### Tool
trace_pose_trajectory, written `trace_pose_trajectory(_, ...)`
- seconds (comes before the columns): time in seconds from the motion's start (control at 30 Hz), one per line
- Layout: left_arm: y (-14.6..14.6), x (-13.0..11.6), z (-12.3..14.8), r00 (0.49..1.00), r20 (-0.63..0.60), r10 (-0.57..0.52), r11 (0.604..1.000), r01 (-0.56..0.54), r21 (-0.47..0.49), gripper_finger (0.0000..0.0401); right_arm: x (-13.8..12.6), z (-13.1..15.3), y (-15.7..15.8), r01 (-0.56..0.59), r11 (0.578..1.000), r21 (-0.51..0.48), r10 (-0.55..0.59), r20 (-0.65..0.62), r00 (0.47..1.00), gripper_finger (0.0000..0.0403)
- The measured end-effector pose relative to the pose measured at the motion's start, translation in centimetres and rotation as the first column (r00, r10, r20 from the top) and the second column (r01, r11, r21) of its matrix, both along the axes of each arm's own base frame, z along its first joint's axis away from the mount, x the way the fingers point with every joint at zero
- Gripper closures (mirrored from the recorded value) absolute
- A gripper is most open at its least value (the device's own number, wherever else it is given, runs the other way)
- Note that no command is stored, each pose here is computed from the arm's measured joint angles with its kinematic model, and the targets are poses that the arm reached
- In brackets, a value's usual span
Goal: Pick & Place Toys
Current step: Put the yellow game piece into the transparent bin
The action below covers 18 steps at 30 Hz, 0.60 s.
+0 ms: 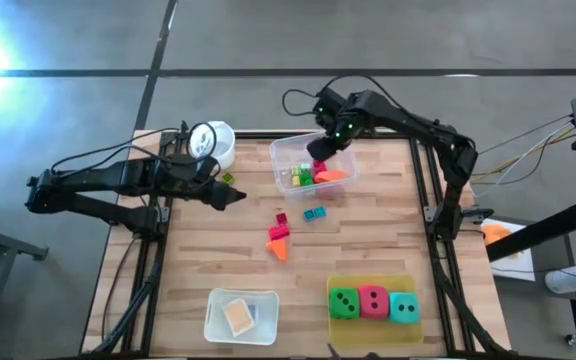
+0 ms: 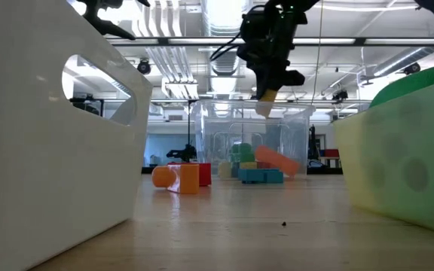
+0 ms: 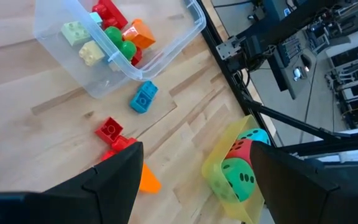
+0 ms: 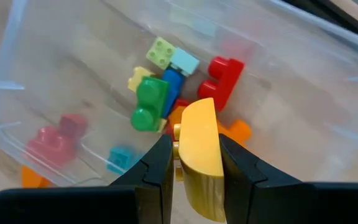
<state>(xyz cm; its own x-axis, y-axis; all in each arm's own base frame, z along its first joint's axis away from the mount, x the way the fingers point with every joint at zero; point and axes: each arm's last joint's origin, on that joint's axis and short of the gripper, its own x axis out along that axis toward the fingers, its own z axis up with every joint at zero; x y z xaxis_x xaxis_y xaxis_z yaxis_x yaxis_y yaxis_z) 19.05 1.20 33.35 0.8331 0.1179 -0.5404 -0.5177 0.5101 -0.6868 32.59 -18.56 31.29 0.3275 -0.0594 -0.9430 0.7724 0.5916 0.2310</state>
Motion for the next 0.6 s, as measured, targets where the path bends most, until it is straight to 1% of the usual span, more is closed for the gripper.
trace_pose_trajectory(0.2,0.0,0.0,0.0,1.000,0.000,0.008,1.000,-0.008,0.004,0.0104,-0.6,0.5,-0.4,0.013,1.000,0.028,-0.013,-0.010,1.000,0.0322)
trace_pose_trajectory(0.33,0.1,0.0,0.0,1.000,0.000,0.010,1.000,-0.010,0.005,0.0104,-0.3,-0.6,-0.6,0.014,0.999,0.048,-0.012,-0.050,0.999,0.0322)
trace_pose_trajectory(0.4,0.1,0.0,0.0,1.000,0.000,0.010,1.000,-0.010,0.004,0.0104,0.4,-1.7,-0.3,-0.035,0.998,0.043,0.039,-0.094,0.995,0.0322)
trace_pose_trajectory(0.47,0.1,0.0,0.0,1.000,0.000,0.011,1.000,-0.011,0.005,0.0104,1.3,-2.9,0.2,-0.123,0.992,0.029,0.125,-0.130,0.984,0.0322)
trace_pose_trajectory(0.6,0.1,0.0,0.0,1.000,0.000,0.010,1.000,-0.010,0.004,0.0104,3.3,-4.8,1.6,-0.297,0.955,0.017,0.296,-0.162,0.941,0.0322)
